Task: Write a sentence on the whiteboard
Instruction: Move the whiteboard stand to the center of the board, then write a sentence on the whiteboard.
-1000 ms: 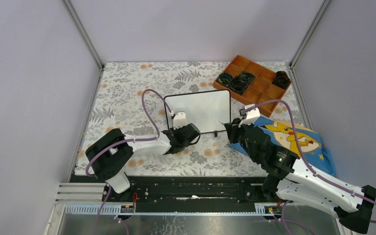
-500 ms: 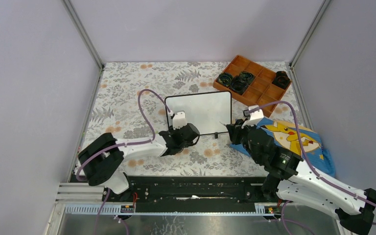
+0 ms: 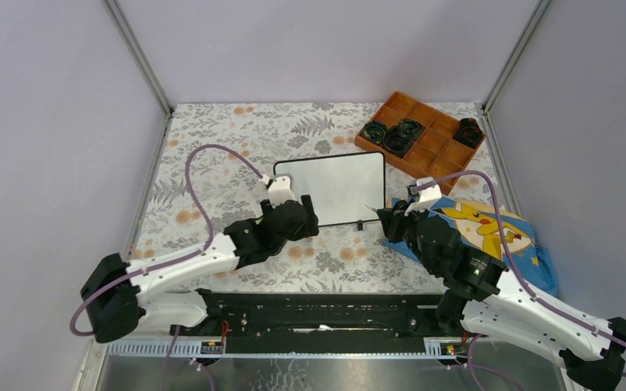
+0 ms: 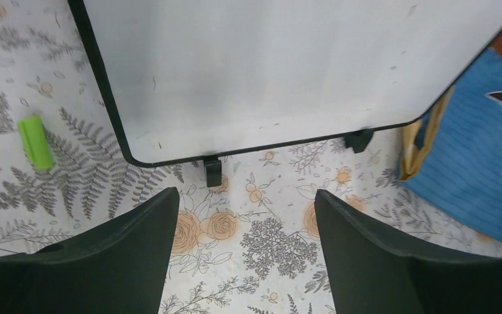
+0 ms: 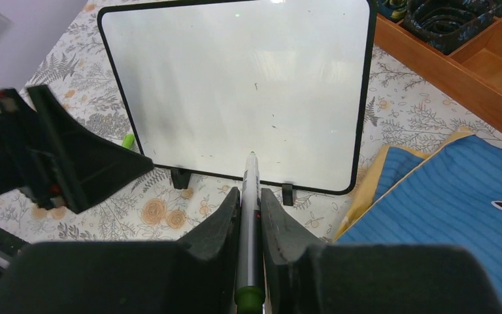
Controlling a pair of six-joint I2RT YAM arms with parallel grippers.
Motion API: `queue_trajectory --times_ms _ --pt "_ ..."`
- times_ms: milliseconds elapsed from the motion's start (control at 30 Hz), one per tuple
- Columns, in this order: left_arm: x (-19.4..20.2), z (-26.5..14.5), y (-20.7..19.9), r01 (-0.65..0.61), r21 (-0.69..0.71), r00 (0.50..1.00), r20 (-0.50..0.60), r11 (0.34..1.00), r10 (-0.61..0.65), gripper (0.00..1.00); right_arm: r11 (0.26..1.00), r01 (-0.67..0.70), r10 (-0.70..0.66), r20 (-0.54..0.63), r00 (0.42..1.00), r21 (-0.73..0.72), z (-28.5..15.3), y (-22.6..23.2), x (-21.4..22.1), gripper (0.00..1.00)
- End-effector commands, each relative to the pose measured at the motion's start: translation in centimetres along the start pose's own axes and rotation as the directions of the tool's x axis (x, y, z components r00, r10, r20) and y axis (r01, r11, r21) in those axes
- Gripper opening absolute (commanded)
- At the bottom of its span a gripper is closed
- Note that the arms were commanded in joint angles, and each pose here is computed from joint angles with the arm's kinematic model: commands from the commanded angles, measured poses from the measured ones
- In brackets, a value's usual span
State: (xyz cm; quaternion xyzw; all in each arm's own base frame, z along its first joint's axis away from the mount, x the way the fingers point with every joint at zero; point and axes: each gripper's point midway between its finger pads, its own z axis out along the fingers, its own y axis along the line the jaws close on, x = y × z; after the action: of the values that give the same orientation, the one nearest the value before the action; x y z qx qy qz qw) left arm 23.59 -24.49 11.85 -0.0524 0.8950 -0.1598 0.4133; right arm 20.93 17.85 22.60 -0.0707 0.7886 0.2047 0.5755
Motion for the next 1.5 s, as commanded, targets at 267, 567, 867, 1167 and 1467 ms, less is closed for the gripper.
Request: queue_trajectory --times_ms 267,567,867,1167,1467 --pt "-5.8 -1.0 2.3 0.052 0.224 0.994 0.081 0.973 -0.071 0.85 0.995 -0.022 0.028 0.056 0.998 -0.1 -0.3 1.7 -1.6 0.0" --pt "-10.3 -4.5 2.1 -0.015 0.401 0.965 0.244 0.916 -0.091 0.86 0.984 0.003 0.007 0.057 0.998 -0.176 -0.5 2.9 -1.4 0.0" --pt "-14.5 -6.3 2.8 -0.179 0.351 0.926 0.377 0.919 0.036 0.92 0.99 0.02 -0.012 0.06 0.998 -0.136 1.2 3.3 -1.7 0.0" --pt "-14.8 -5.8 2.6 -0.138 0.371 0.922 0.387 0.918 -0.018 0.92 0.997 0.034 -0.025 0.135 0.99 -0.063 2.6 3.1 -3.8 0.0" --pt "-15.0 -4.9 7.0 -0.017 0.222 0.865 0.492 0.975 -0.097 0.89 0.997 -0.013 0.025 0.149 0.988 -0.08 3.2 3.6 -3.7 0.0"
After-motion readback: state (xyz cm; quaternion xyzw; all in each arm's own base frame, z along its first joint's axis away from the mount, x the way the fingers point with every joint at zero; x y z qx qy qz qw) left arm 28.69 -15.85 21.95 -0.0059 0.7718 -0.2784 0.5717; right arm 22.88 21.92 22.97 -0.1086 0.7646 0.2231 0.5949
